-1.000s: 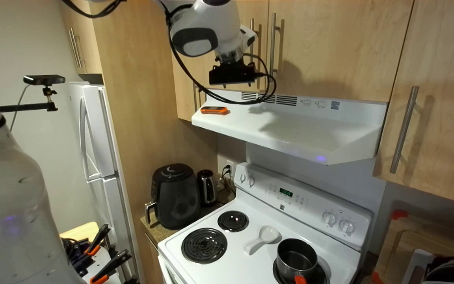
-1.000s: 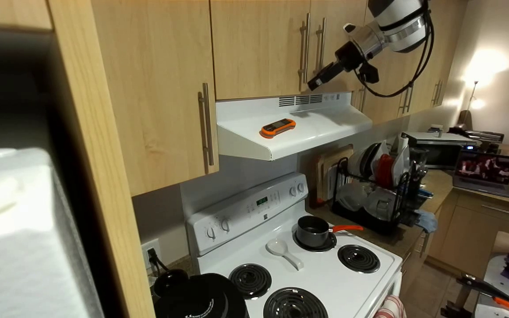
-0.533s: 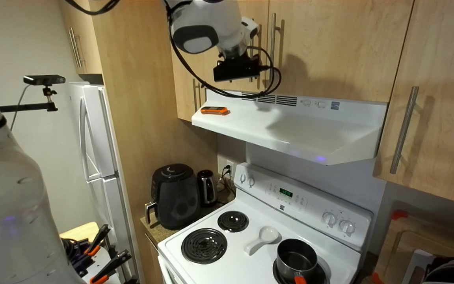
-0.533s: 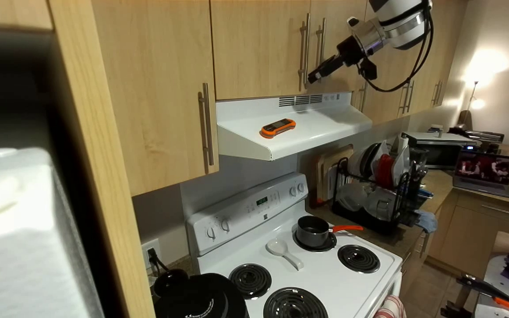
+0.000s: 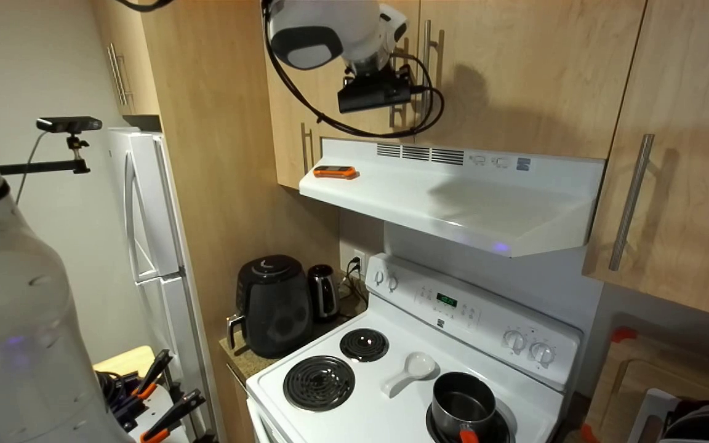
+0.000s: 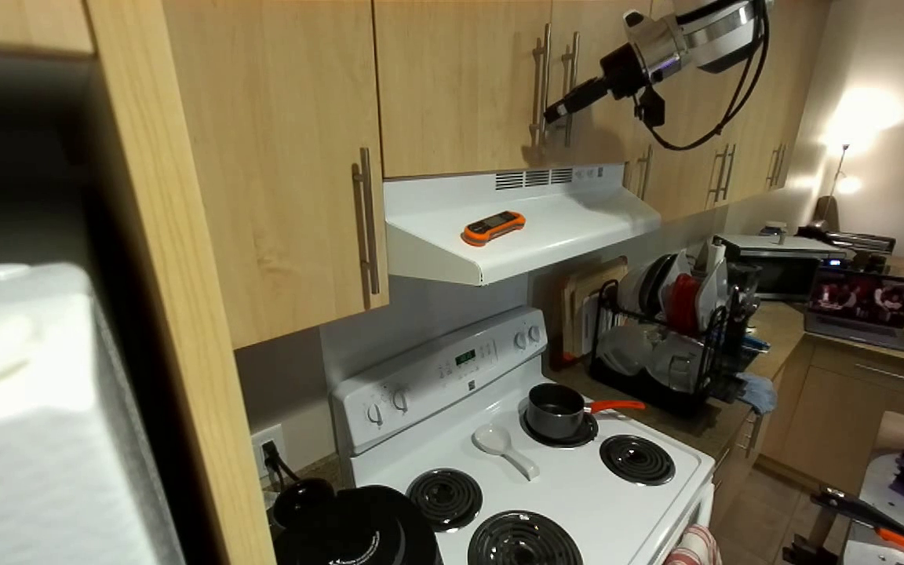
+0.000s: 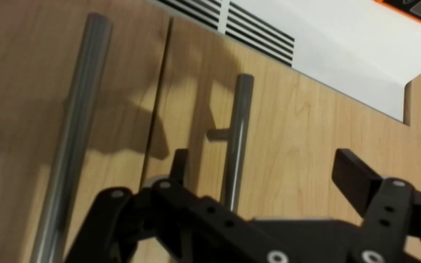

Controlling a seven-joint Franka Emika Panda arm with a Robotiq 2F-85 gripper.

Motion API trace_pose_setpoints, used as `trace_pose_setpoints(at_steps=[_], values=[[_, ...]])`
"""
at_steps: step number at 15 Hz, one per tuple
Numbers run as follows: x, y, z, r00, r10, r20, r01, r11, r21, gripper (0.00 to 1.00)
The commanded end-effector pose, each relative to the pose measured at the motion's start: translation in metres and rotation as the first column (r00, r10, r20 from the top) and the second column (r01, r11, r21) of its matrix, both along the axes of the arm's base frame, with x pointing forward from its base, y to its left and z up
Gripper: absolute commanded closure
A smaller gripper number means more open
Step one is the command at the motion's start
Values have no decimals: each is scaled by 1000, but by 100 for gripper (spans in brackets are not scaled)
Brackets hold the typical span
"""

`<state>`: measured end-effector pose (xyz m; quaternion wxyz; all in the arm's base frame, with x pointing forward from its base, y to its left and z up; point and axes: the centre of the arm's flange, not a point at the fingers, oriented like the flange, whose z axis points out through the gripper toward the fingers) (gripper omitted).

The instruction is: Open the left cabinet door

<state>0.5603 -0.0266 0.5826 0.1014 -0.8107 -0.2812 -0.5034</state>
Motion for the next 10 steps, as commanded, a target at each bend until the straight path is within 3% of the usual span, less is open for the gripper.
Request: trace_pose_setpoints(at_steps=[1, 6, 10], values=[[5, 5, -4, 998, 26, 51, -28, 999, 39, 0], [6, 24, -15, 997, 74, 25, -77, 987, 143, 0], [2, 34, -23, 987, 158, -28, -146, 959, 241, 0]])
